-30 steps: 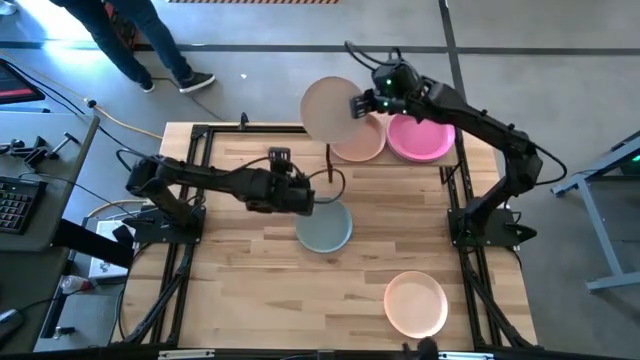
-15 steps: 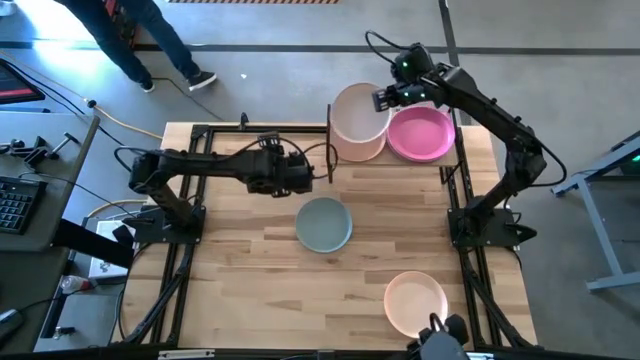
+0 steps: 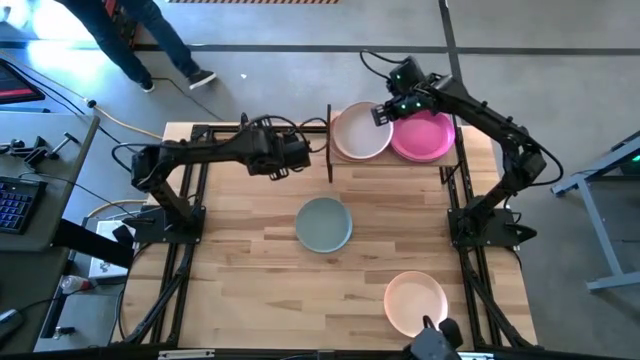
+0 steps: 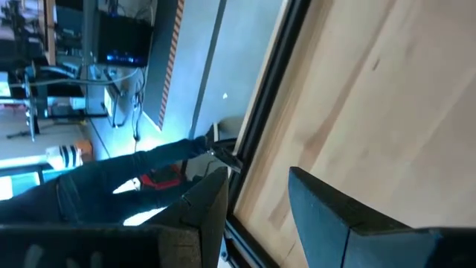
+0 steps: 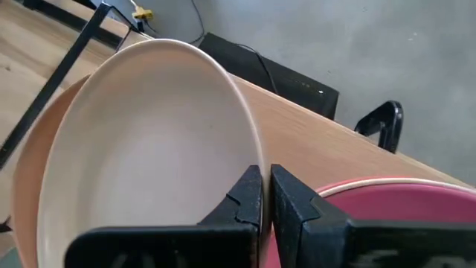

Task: Place and stack plates onto a shelf
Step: Stack the gray plate on the brown plate on the shelf

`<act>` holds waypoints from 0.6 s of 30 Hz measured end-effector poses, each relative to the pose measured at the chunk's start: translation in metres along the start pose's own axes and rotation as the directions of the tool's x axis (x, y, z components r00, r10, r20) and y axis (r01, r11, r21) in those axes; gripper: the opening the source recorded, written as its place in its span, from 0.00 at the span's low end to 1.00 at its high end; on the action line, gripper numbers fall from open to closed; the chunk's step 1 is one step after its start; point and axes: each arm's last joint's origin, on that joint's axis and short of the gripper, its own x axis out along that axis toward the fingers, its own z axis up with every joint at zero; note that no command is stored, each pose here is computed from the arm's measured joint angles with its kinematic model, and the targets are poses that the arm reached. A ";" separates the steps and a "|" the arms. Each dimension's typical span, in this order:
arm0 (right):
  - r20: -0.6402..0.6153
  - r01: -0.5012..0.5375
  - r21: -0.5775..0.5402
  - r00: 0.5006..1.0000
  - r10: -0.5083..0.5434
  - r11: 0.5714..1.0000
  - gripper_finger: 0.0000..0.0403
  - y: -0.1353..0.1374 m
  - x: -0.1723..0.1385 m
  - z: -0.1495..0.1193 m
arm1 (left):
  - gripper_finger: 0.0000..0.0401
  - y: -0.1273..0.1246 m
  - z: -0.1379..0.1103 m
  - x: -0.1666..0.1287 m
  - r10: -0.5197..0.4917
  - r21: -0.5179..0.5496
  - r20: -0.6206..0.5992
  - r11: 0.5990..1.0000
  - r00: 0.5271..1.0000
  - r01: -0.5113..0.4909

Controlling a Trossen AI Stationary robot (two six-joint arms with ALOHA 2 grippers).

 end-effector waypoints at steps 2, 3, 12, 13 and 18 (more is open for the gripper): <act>0.005 -0.003 0.017 1.000 0.003 1.000 0.00 0.000 0.002 -0.001 | 0.33 0.003 0.000 0.003 0.003 -0.011 -0.010 1.000 1.000 -0.003; 0.006 -0.005 0.018 1.000 0.005 1.000 0.00 0.000 0.003 -0.001 | 0.33 0.004 0.000 0.005 0.004 -0.015 -0.014 1.000 1.000 -0.004; 0.007 -0.023 0.022 1.000 0.022 1.000 0.00 0.009 0.008 -0.001 | 0.33 0.011 0.001 0.013 -0.005 -0.052 -0.024 0.999 1.000 0.004; 0.005 -0.024 0.021 1.000 0.024 0.999 0.00 0.010 0.009 -0.001 | 0.33 0.011 0.001 0.013 -0.007 -0.054 -0.027 0.999 1.000 0.006; -0.010 -0.027 0.014 1.000 0.027 1.000 0.00 0.013 0.014 -0.002 | 0.33 0.012 0.001 0.014 -0.012 -0.055 -0.028 0.998 1.000 0.010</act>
